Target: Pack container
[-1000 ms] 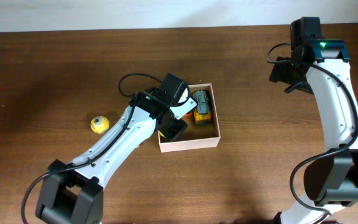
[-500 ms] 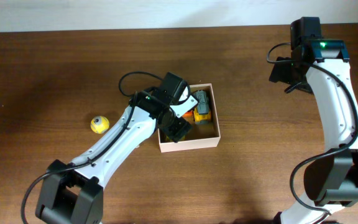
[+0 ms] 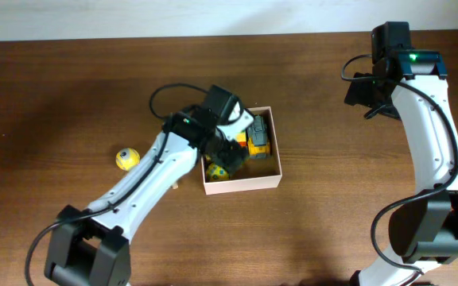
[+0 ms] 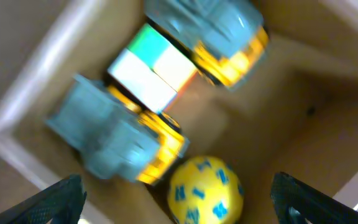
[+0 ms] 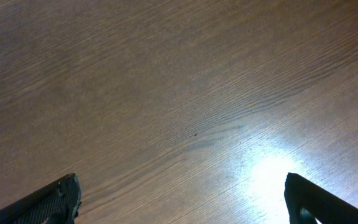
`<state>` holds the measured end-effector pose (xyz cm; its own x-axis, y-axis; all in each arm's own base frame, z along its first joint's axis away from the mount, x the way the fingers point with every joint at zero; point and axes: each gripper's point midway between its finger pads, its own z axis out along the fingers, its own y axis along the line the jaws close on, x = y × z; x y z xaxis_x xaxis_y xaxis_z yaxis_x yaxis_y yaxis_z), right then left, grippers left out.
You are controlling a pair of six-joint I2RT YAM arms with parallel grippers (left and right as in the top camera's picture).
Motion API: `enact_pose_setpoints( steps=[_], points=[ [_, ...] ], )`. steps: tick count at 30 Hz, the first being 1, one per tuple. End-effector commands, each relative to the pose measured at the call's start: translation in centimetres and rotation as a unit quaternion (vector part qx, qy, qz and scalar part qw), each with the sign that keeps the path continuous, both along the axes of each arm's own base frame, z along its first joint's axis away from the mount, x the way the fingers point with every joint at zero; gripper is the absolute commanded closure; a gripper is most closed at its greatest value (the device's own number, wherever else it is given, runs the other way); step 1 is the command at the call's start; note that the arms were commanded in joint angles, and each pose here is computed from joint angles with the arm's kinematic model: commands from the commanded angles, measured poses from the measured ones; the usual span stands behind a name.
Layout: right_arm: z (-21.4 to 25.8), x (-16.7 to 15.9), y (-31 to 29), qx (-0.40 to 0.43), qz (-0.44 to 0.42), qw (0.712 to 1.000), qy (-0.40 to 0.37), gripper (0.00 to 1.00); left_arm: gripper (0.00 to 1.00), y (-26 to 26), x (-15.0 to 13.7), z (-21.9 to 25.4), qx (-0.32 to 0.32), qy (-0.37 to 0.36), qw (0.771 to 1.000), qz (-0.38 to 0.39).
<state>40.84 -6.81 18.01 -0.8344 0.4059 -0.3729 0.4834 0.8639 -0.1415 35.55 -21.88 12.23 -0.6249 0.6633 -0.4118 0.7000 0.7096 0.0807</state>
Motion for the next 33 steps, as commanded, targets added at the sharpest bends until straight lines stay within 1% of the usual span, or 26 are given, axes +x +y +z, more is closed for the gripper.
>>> enact_pose_setpoints(
  steps=[1, 5, 8, 12, 15, 18, 22, 25, 27, 29, 33],
  points=[
    [-0.4, -0.2, -0.1, 0.001, -0.006, 1.000, 0.005, 0.01, 0.01, 1.8, 2.2, 4.6, -0.040, -0.040, 0.997, 0.061],
    [-0.4, -0.2, -0.1, 0.001, -0.006, 1.000, 0.005, 0.01, 0.00, 5.6, 2.6, 5.9, -0.046, -0.035, 0.991, 0.124],
    [-0.4, -0.2, -0.1, 0.001, -0.006, 1.000, 0.005, 0.01, 0.00, 9.9, 2.2, 5.3, -0.024, -0.006, 0.981, 0.191],
    [-0.4, -0.2, -0.1, 0.001, -0.006, 1.000, 0.005, 0.01, 0.01, 14.5, 0.8, 4.1, 0.002, 0.045, 0.968, 0.246],
    [-0.4, -0.2, -0.1, 0.001, -0.006, 1.000, 0.005, 0.01, 0.00, 17.0, 0.3, 3.7, 0.006, 0.065, 0.954, 0.293],
    [-0.4, -0.2, -0.1, 0.001, -0.006, 1.000, 0.005, 0.01, 0.01, 19.6, 0.2, 3.6, 0.021, 0.062, 0.935, 0.349],
    [-0.4, -0.2, -0.1, 0.001, -0.006, 1.000, 0.005, 0.01, 0.01, 20.9, -0.2, 3.5, 0.018, 0.071, 0.921, 0.383],
    [-0.4, -0.2, -0.1, 0.001, -0.006, 1.000, 0.005, 0.01, 0.01, 21.0, -0.6, 3.0, 0.022, 0.082, 0.917, 0.390],
    [-0.4, -0.2, -0.1, 0.001, -0.006, 1.000, 0.005, 0.01, 0.01, 21.5, -0.9, 2.3, 0.035, 0.087, 0.911, 0.402],
    [-0.4, -0.2, -0.1, 0.001, -0.006, 1.000, 0.005, 0.01, 0.01, 22.3, -1.4, 1.2, 0.054, 0.094, 0.898, 0.425],
    [-0.4, -0.2, -0.1, 0.001, -0.006, 1.000, 0.005, 0.01, 0.01, 22.6, -1.7, -0.8, 0.072, 0.112, 0.893, 0.430]
  ],
)
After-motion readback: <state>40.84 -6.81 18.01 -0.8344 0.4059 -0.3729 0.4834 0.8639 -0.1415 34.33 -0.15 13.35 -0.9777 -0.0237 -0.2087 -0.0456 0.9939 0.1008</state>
